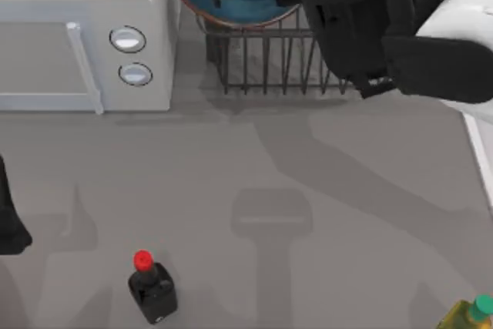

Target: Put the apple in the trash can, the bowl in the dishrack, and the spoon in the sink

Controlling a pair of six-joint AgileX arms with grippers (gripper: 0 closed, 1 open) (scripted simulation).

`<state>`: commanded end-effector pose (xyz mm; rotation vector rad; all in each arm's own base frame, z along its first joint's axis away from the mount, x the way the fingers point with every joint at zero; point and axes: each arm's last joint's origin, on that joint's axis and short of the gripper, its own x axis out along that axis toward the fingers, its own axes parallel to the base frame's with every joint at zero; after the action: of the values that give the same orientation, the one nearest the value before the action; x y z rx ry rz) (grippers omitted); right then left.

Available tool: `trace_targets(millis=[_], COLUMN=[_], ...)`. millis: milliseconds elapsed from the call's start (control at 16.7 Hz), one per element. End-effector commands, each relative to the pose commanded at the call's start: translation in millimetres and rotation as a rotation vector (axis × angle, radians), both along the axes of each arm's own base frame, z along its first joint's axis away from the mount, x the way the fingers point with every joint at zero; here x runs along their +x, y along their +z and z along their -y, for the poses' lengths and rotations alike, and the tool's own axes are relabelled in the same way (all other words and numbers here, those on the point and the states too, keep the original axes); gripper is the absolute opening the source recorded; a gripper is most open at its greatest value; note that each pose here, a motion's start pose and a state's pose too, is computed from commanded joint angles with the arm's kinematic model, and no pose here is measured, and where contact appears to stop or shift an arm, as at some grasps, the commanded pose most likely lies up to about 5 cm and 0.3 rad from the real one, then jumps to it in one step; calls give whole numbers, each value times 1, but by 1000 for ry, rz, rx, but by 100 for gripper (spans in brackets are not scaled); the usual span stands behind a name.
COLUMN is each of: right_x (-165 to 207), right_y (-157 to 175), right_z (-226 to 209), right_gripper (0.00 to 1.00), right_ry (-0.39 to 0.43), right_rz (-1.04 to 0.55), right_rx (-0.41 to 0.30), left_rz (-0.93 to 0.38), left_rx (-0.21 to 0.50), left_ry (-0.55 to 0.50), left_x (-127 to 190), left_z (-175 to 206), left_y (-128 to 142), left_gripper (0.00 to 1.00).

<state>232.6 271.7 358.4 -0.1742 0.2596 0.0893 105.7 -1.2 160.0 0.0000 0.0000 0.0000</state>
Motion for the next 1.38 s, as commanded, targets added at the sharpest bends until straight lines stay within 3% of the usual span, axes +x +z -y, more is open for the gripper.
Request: trace_targets(millis=[180, 360, 780, 1020, 1380], right_x=[-31, -49, -44, 2, 108], right_y=[38, 59, 57, 20, -86], right_z=[1, 7, 5, -16, -16], right_gripper=[0, 0, 0, 0, 0], right_ry=[-61, -97, -102, -104, -102], right_rz=[183, 256, 259, 255, 269], right_rx=[102, 168, 173, 167, 180], left_rz=[0, 0, 0, 0, 0], left_rx=[0, 0, 0, 0, 0], left_ry=[0, 0, 0, 0, 0], left_x=[0, 0, 0, 0, 0], left_z=[0, 0, 0, 0, 0], left_y=[0, 0, 0, 0, 0], left_gripper=[100, 100, 100, 100, 100])
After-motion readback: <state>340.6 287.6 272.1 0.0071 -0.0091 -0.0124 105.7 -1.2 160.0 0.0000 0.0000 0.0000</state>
